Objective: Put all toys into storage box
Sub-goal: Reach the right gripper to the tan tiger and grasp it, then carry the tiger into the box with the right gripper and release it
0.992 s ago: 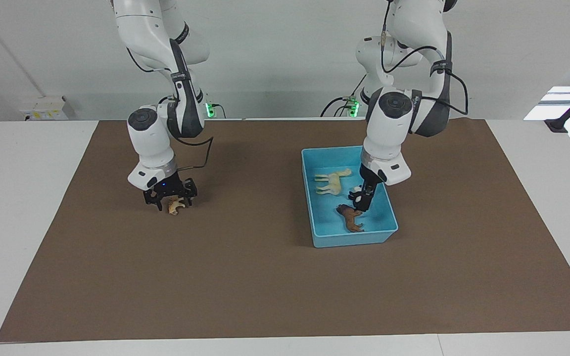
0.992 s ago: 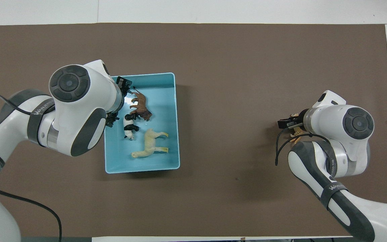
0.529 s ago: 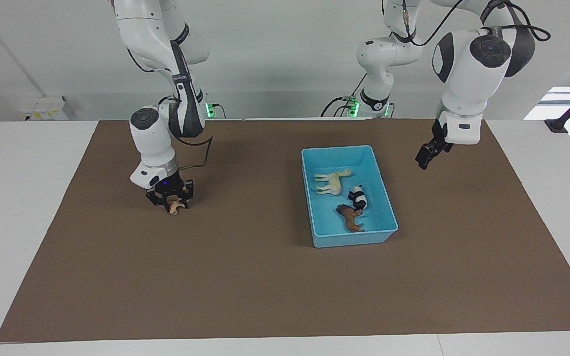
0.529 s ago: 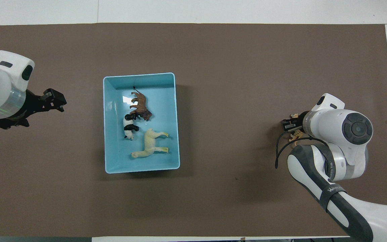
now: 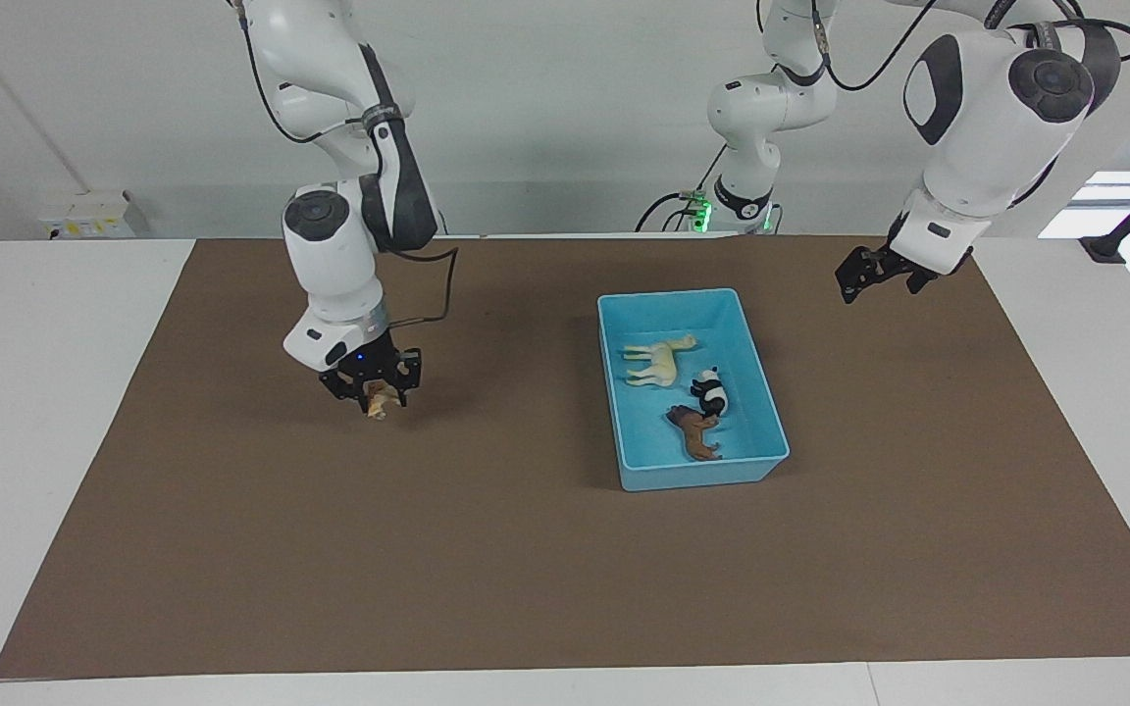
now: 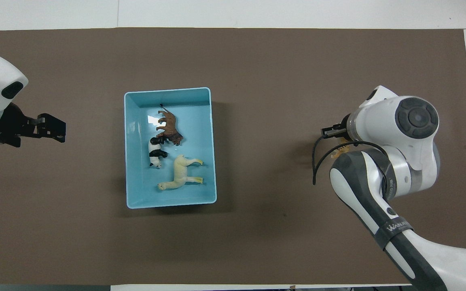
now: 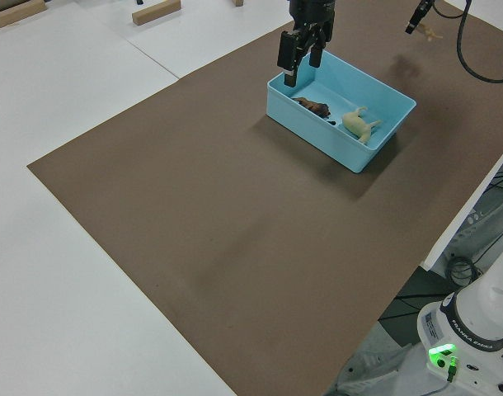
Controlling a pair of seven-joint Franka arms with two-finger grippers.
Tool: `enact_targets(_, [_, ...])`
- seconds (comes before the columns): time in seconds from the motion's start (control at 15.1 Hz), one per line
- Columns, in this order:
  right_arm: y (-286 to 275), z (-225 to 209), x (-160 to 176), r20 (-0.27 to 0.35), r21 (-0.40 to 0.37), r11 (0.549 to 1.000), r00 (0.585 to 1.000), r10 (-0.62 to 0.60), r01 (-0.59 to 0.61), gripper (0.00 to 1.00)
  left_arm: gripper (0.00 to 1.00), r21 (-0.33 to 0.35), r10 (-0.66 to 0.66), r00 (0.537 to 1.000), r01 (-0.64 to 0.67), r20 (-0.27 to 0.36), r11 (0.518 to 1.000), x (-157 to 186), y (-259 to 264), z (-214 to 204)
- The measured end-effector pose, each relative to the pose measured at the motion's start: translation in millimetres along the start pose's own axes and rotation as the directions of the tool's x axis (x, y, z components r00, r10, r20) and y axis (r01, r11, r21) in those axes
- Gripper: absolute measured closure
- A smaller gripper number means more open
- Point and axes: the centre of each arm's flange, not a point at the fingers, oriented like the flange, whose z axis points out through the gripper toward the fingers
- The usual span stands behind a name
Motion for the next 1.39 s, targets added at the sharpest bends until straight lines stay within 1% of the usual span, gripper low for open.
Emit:
enact_targets(0.13, [-74.5,-56.6,19.8,-0.017,0.028,0.998,0.998,0.062,-0.062,0.44,0.0,-0.05,-0.025,0.999,0.026,0.032,0.998,5.0,-9.9,1.2])
enact_targets(0.2, [-114.5,-75.7,23.9,-0.023,0.052,0.995,0.996,0.086,-0.085,0.44,0.0,-0.061,-0.03,0.999,0.032,0.038,0.998,6.6,-15.6,2.7])
enact_targets(0.33, [-185.7,-89.3,22.8,-0.018,0.077,0.992,0.994,0.107,-0.105,0.44,0.0,-0.07,-0.021,0.999,0.024,0.045,0.997,6.2,-11.9,3.6])
enact_targets(0.46, [-250.1,-73.3,16.5,-0.01,0.074,0.99,0.992,0.125,-0.123,0.44,0.0,-0.069,-0.002,0.999,0.006,0.049,0.998,4.1,-2.1,2.4])
enact_targets(0.66, [-330.5,-12.9,-1.7,-0.014,0.051,0.991,0.992,0.126,-0.125,0.44,0.0,-0.065,0.017,0.998,-0.013,0.067,0.998,-6.2,2.5,-5.5])
enact_targets(0.79, [-360.8,17.4,-11.9,-0.021,0.059,0.99,0.991,0.133,-0.132,0.44,0.0,-0.07,0.053,0.998,-0.05,0.04,0.996,-7.8,-0.2,-12.4])
enact_targets(0.86, [-371.3,22.8,-16.5,-0.027,0.067,0.989,0.99,0.137,-0.135,0.44,0.0,-0.071,0.07,0.997,-0.068,0.032,0.995,-7.7,-1.6,-13.6])
enact_targets(0.93, [-378.7,23.2,-21.0,-0.029,0.071,0.988,0.99,0.14,-0.137,0.44,0.0,-0.071,0.081,0.996,-0.079,0.037,0.994,-8.3,-2.8,-13.2])
enact_targets(0.99, [-383.6,20.9,-24.4,-0.03,0.074,0.987,0.989,0.142,-0.14,0.38,0.0,-0.071,0.089,0.995,-0.086,0.047,0.994,-9.6,-3.4,-12.5])
enact_targets(1.12, [-387.6,16.0,-28.3,-0.023,0.07,0.985,0.986,0.162,-0.161,0.2,0.0,-0.071,0.097,0.994,-0.094,0.045,0.993,-12.3,-2.7,-15.1])
enact_targets(1.19, [-386.3,14.6,-29.0,-0.014,0.061,0.982,0.983,0.182,-0.181,0.07,0.0,-0.071,0.099,0.994,-0.096,0.04,0.993,-13.8,-2.1,-17.5])
enact_targets(1.26, [-384.1,13.2,-28.8,-0.008,0.05,0.979,0.98,0.198,-0.197,0.0,0.0,-0.071,0.099,0.994,-0.096,0.035,0.993,-15.5,-2.3,-20.1])
enact_targets(1.39, [-374.6,5.5,-21.1,-0.02,0.041,0.974,0.974,0.226,-0.225,0.0,0.0,-0.071,0.103,0.994,-0.102,0.022,0.992,-19.4,-4.9,-26.6])
